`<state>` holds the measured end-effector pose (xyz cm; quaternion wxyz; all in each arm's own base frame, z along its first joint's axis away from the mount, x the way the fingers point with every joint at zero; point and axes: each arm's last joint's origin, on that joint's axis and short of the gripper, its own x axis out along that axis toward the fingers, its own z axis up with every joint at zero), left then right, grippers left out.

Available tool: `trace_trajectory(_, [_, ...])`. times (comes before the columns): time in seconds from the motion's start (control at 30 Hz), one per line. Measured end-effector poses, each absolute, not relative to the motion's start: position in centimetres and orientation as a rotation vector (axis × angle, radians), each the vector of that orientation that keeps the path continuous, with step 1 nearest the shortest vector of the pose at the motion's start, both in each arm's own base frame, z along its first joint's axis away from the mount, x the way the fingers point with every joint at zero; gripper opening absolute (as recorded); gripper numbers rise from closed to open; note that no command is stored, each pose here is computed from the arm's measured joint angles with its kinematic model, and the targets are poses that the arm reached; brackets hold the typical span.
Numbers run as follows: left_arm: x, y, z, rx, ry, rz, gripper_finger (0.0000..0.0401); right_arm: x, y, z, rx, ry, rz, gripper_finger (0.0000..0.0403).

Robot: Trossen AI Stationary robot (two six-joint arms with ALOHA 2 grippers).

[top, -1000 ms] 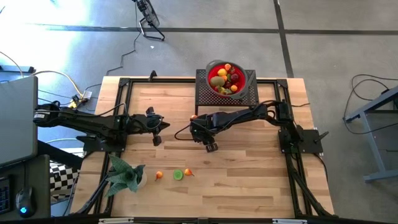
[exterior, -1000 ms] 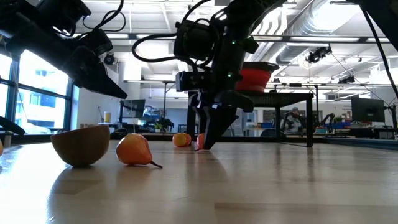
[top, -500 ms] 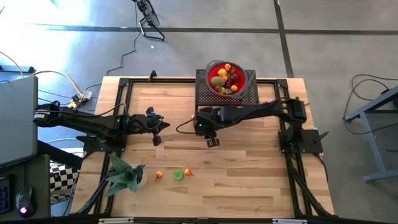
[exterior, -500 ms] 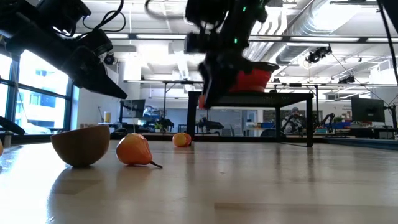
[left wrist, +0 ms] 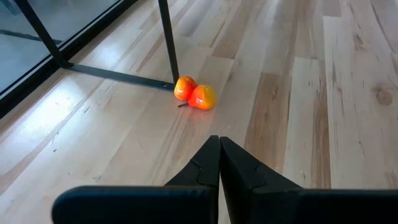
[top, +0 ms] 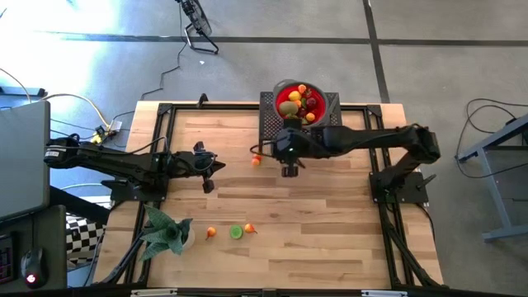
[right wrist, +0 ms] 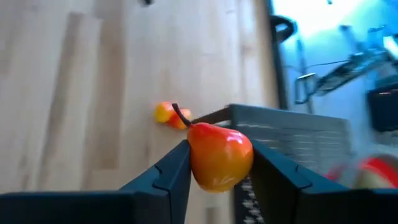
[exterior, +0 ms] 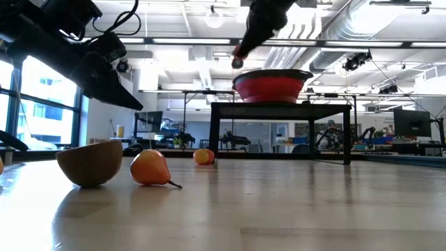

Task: Pick & Place Fruit
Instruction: Put the pear into the strainer on the shelf

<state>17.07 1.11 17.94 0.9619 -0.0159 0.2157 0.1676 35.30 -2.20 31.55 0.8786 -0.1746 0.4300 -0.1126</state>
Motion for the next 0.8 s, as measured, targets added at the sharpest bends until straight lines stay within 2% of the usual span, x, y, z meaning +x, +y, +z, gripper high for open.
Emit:
trace_trajectory(0.4, [17.1, 1.1, 17.9, -0.032, 0.438, 0.339, 0.0006, 31.6, -4.6, 36.1, -0.394, 0.798, -0.48, 0.0135])
trace_trajectory(0.8, [17.1, 1.1, 17.9, -0.032, 0.438, 0.339, 0.0006, 29.7, -11.3, 35.0, -0.269, 0.931, -0.577, 0.0135])
